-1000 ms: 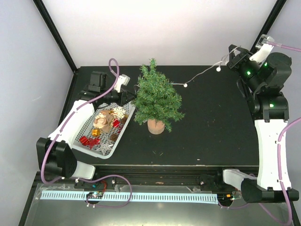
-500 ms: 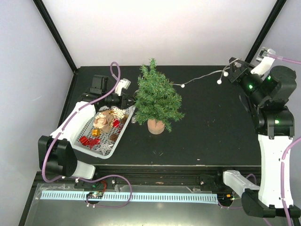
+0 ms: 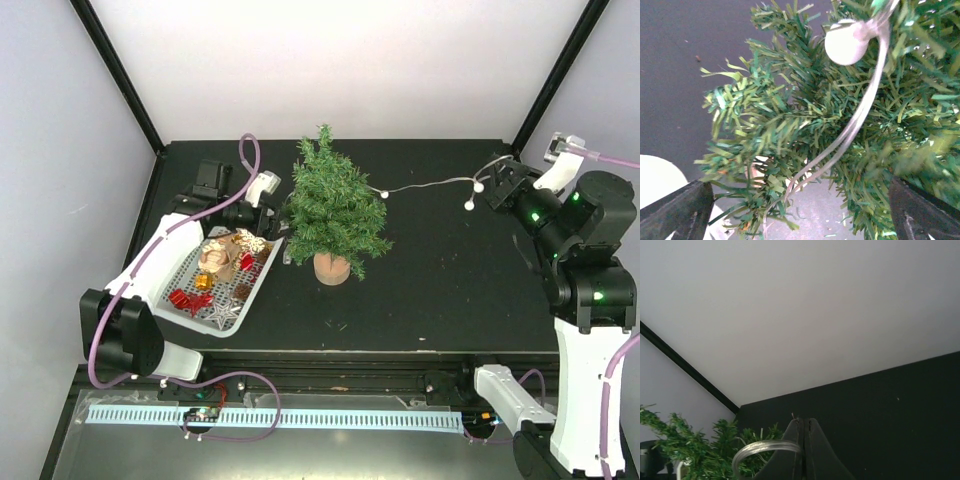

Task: Decorate the small christmas tree

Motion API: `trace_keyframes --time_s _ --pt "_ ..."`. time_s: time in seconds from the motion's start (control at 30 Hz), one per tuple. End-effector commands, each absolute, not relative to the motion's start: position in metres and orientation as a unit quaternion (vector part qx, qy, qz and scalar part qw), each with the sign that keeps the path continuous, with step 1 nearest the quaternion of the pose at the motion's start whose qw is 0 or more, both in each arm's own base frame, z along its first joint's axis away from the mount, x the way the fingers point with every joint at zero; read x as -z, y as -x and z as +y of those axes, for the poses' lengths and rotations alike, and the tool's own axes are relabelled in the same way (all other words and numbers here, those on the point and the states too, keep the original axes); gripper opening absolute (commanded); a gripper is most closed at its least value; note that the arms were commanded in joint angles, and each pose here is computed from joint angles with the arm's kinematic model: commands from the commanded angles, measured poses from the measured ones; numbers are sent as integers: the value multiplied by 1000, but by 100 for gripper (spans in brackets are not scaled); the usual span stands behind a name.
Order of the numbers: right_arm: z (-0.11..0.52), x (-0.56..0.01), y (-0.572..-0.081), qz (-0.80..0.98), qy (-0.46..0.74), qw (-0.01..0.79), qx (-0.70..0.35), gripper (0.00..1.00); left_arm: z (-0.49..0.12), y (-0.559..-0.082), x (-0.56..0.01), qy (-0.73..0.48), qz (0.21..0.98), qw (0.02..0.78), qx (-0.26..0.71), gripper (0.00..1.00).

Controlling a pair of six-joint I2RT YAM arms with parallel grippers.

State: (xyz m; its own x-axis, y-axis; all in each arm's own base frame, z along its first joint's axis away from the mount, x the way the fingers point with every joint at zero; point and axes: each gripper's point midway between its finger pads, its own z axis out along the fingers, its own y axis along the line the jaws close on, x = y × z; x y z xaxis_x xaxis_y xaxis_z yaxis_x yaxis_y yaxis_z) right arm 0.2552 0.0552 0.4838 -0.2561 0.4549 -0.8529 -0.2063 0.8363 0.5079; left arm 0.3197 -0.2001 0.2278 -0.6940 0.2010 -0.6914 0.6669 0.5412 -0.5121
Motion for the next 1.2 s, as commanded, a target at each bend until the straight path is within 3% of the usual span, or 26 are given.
trace_keyframes --time_s 0.0,0.33,0.77,0.93,1.17 --pt "51 -466 -259 762 -92 590 -253 1 -190 -328 -258 -283 830 334 345 99" --pt "62 -441 -254 789 -67 556 -252 1 -161 -330 -307 -278 819 408 293 99" --pt "121 -387 -216 855 60 457 -239 1 -148 -283 -435 -323 737 540 248 99" --pt "124 -367 -213 872 63 428 -231 1 -166 -254 -466 -377 692 541 294 99" --pt "124 -344 -214 898 65 397 -178 1 -196 -216 -462 -465 652 508 316 99"
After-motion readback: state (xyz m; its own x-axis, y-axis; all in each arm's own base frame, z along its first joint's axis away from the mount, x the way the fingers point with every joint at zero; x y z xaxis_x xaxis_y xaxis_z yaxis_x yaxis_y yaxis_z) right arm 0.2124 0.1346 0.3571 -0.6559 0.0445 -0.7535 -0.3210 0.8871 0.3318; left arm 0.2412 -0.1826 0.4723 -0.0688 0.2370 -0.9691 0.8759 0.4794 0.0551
